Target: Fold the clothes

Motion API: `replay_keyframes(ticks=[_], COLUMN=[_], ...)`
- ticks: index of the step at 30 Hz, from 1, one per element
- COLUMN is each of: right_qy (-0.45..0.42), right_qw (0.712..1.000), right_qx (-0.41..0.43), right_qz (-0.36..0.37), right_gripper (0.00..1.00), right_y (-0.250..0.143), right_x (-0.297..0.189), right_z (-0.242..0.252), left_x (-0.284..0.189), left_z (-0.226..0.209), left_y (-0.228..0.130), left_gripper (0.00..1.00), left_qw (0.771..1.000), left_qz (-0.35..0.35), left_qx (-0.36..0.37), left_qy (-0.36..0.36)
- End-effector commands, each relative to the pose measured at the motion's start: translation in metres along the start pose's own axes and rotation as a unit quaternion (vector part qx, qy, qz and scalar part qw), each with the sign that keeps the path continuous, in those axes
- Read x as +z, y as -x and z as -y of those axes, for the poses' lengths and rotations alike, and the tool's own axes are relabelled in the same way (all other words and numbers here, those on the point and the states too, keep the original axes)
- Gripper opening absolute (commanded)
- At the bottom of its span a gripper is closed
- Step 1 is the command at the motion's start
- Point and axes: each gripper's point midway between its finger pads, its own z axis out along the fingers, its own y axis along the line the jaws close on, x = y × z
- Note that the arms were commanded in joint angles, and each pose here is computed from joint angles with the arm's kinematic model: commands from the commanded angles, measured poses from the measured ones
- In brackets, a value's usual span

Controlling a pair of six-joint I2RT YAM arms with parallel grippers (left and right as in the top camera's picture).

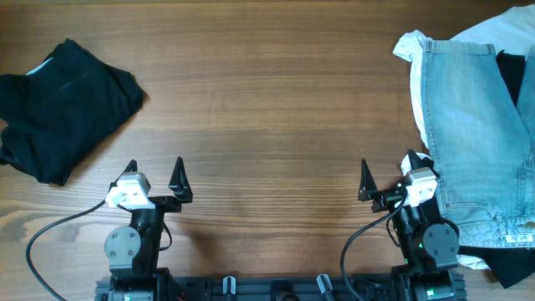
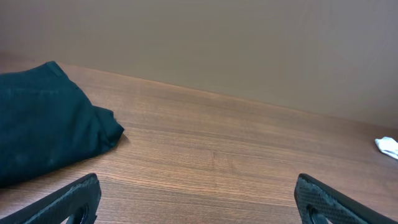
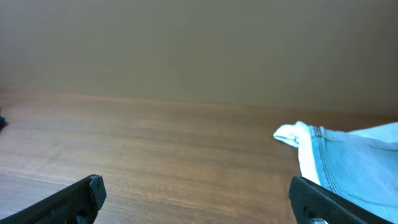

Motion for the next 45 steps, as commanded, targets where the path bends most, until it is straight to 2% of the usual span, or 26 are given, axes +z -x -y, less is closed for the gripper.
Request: replay_keyframes(ticks=[1,5,8,10,13,18,20,22,24,27,29,31,33,40,45], right_qy=[-0.052,-0.082,-0.084,-0.083,-0.091,-0.086,-0.201,-0.336,-0.373,-0.397,-0.4,-0.403,-0.409,-0.467,-0.463], right_qw=[0.999,0.993,0.983,0.967,0.927,0.894,0.867,0.822,0.787,0.745,0.725,0.721,0.726,0.712,0.729], right_qx=[0.012,0.009,0.006,0.003,0.001,0.01,0.024,0.069,0.111,0.127,0.128,0.126,0.122,0.103,0.098], right_qz=[-0.011,-0.085,-0.162,-0.241,-0.365,-0.44,-0.455,-0.455,-0.479,-0.521,-0.546,-0.55,-0.539,-0.514,-0.495], right_gripper=[1.0,1.0,1.0,1.0,1.0,1.0,1.0,1.0,0.99,0.93,0.85,0.77,0.77,0.58,0.58], right_y=[0.011,0.009,0.007,0.001,-0.015,-0.044,-0.057,-0.072,-0.098,-0.132,-0.149,-0.152,-0.149,-0.14,-0.135], right_x=[-0.002,0.006,0.026,0.044,0.061,0.082,0.073,0.053,0.039,0.021,0.013,0.012,0.016,0.008,0.02], right_z=[0.018,0.028,0.029,0.03,0.038,0.041,0.084,0.135,0.16,0.179,0.181,0.182,0.186,0.203,0.208], left_x=[0.0,0.003,0.014,0.027,0.041,0.049,0.049,0.049,0.049,0.049,0.049,0.049,0.049,0.049,0.049], left_z=[0.004,0.007,0.006,0.006,0.005,0.004,0.003,0.003,0.003,0.003,0.003,0.003,0.003,0.004,0.004], left_y=[0.0,0.014,0.016,0.018,0.02,0.011,0.01,0.01,0.01,0.009,0.009,0.009,0.009,0.009,0.009], left_gripper=[1.0,1.0,1.0,1.0,1.0,1.0,1.0,1.0,1.0,1.0,1.0,1.0,1.0,1.0,1.0], left_qw=[1.0,0.999,0.994,0.985,0.964,0.947,0.947,0.947,0.946,0.946,0.946,0.946,0.946,0.946,0.946], left_qz=[-0.007,-0.034,-0.11,-0.171,-0.261,-0.313,-0.315,-0.315,-0.316,-0.316,-0.316,-0.316,-0.316,-0.318,-0.318], left_qx=[-0.003,-0.005,-0.011,-0.016,-0.022,-0.027,-0.027,-0.027,-0.027,-0.027,-0.027,-0.028,-0.028,-0.028,-0.028], left_qy=[-0.01,-0.004,0.016,0.03,0.052,0.063,0.063,0.063,0.063,0.063,0.063,0.063,0.063,0.062,0.062])
